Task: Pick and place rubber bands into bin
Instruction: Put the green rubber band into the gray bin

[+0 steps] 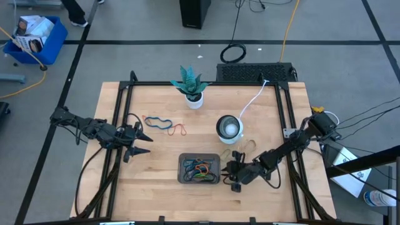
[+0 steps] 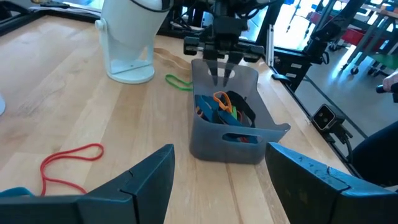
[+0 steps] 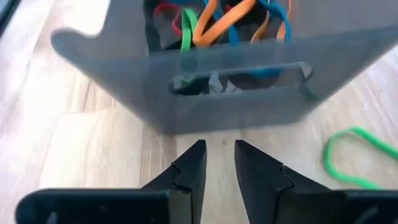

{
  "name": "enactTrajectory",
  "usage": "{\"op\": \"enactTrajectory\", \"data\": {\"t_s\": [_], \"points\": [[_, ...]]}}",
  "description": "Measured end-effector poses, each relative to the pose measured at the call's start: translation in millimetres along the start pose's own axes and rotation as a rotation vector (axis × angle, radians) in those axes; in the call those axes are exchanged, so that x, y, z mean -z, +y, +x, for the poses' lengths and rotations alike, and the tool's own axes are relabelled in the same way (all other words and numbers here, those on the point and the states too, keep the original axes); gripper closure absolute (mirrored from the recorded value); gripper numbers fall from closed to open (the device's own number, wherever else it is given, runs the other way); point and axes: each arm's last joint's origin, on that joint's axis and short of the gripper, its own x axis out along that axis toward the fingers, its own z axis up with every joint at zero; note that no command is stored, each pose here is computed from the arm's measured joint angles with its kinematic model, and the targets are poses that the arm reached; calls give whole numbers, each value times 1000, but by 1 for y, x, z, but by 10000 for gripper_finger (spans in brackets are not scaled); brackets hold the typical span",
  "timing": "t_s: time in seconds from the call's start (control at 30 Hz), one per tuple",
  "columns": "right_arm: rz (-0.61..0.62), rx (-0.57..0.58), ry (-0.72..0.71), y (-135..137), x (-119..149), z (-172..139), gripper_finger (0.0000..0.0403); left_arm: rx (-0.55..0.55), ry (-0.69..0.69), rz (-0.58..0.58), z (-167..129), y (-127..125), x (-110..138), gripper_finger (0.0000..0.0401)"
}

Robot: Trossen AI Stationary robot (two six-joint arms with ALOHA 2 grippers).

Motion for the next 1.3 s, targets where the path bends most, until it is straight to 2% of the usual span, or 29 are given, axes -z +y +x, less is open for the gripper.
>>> {"op": "enactTrajectory", "data": {"t_s": [0.1,0.3,0.53,0.8,1.3], "points": [[3,-2,-30,1,-3,0,312,0,0,0,0,0,0,144],[12,111,-83,-3,-3,0,256,0,0,0,0,0,0,144],[-53,90,-56,-2,-2,0,213,0,1,4,0,0,0,144],[-87,159,-51,-7,-1,0,225,-2,7,7,0,0,1,144],[17,239,1,-27,-2,6,243,-2,7,7,0,0,1,144]]}}
